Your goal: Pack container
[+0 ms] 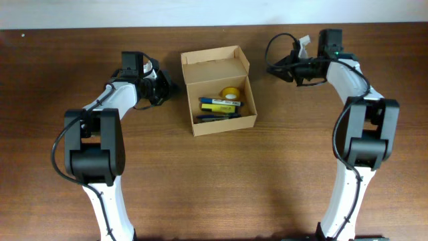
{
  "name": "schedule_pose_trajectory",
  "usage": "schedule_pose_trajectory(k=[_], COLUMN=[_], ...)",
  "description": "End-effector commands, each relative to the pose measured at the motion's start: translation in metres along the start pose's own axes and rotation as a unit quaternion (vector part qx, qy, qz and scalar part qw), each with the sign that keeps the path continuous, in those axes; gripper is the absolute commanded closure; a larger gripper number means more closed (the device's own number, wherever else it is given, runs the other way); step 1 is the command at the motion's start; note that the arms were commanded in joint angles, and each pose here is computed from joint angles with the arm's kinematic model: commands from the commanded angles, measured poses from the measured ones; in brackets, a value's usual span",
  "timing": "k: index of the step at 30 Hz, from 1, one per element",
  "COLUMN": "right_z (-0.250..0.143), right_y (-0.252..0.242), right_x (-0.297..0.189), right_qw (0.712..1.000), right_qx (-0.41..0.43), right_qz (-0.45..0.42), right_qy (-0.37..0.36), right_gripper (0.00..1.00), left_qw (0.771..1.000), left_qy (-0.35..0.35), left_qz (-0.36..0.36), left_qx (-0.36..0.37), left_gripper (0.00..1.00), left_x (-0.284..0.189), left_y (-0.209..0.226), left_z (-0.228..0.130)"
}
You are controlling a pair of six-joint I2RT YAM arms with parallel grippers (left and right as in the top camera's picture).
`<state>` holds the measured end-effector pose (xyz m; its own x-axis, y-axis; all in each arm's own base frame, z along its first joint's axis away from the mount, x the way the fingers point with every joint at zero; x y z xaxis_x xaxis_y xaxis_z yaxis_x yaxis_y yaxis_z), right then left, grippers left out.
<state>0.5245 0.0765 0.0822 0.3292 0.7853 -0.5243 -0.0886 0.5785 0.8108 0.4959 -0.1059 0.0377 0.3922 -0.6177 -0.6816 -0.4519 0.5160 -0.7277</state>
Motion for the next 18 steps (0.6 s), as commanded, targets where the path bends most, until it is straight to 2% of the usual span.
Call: schedule_pose_trajectory(k=[1,7,18], right_z=[-0.015,-0.023,-0.023], right_y=[-0.006,-0.002,0.003], right_x=[0.026,0.046,0.051], right_qw=[0.999,0.999,0.999], right_qx=[0.024,0.011,-0.001], right_qz=[0.019,0.025,0.029], right_qy=[0.03,0.044,0.044], right_gripper=[0.96,0.96,0.96], left_qw=[1.0,0.999,0.995], left_qy=[0.003,-0.003,0.022], left_qz=[-0.013,-0.038,-0.097], left_qx=[-0.008,0.002,0.009], left_gripper=[0.98,0.98,0.98], left_x=[0.004,0.011,0.038], left_y=[-0.002,-0.007,-0.003], left_z=[0.002,0.009,0.012])
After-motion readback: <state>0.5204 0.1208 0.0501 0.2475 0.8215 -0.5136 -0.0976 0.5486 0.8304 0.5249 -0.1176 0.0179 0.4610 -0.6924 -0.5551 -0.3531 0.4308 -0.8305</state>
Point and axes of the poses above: each gripper's point midway between its finger pads, its own x axis out along the fingers, its own y axis along the line the jaws close on, z = x × y, the point moved 2 cm from there along -x, back along the fingers, and after that the axes turned 12 degrees about -x, right-handed, at the moved point
